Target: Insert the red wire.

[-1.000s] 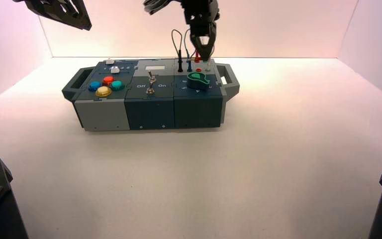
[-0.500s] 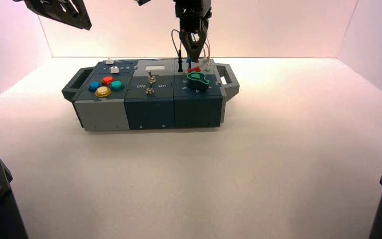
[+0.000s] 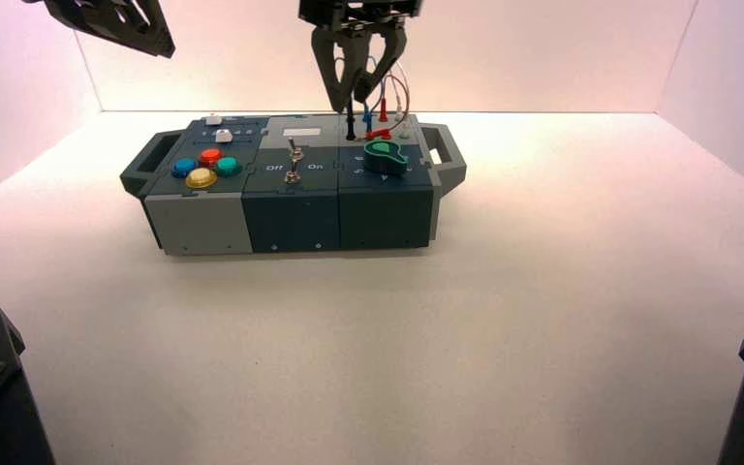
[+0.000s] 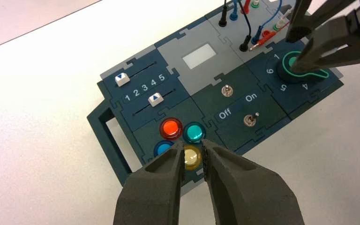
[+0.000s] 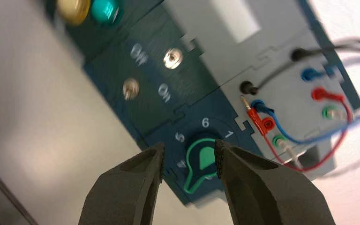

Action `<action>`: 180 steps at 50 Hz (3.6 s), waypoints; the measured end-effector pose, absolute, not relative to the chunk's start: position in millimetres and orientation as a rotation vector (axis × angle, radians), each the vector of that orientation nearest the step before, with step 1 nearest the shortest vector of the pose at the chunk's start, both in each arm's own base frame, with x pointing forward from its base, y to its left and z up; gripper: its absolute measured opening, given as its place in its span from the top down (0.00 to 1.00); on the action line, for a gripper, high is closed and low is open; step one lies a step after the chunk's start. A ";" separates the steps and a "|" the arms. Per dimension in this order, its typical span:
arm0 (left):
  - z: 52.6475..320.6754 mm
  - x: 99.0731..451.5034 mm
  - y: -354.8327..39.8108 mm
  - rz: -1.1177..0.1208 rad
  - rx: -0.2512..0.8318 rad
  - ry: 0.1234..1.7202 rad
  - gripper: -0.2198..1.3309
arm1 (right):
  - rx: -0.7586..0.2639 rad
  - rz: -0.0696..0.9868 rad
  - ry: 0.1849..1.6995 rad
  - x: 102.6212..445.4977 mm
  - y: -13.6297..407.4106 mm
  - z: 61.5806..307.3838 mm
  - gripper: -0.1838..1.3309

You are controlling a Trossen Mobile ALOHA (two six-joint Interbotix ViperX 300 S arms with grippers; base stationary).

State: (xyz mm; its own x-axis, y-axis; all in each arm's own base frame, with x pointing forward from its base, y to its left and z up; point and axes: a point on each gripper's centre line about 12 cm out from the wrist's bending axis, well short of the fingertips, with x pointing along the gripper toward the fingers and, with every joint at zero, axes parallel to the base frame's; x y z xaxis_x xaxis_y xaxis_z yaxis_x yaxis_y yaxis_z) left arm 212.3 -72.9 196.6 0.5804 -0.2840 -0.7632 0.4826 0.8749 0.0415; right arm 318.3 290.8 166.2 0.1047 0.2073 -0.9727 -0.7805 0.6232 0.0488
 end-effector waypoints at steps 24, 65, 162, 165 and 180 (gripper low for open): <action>198.0 214.0 -73.0 -0.421 0.190 0.835 0.56 | -0.086 0.599 1.180 303.3 272.4 160.3 0.17; 195.7 205.7 -90.4 -0.520 0.261 0.839 0.56 | 0.196 0.437 1.106 313.2 235.3 135.0 0.17; 195.1 207.4 -112.2 -0.588 0.298 0.790 0.56 | 0.324 0.319 1.047 330.0 236.8 96.8 0.17; 195.3 207.5 -112.2 -0.588 0.298 0.788 0.56 | 0.323 0.320 1.042 330.7 237.0 97.4 0.17; 195.2 207.6 -112.1 -0.588 0.300 0.788 0.56 | 0.324 0.315 1.040 333.1 238.1 94.4 0.17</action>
State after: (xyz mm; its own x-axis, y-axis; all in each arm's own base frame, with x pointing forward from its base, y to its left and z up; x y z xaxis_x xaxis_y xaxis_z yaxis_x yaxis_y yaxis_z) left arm 207.6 -112.1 195.2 0.5578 -0.3818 -0.7369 0.5979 0.8007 0.0378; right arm 333.1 238.1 94.4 0.4699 0.4029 -0.7854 -0.1008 0.9084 0.4057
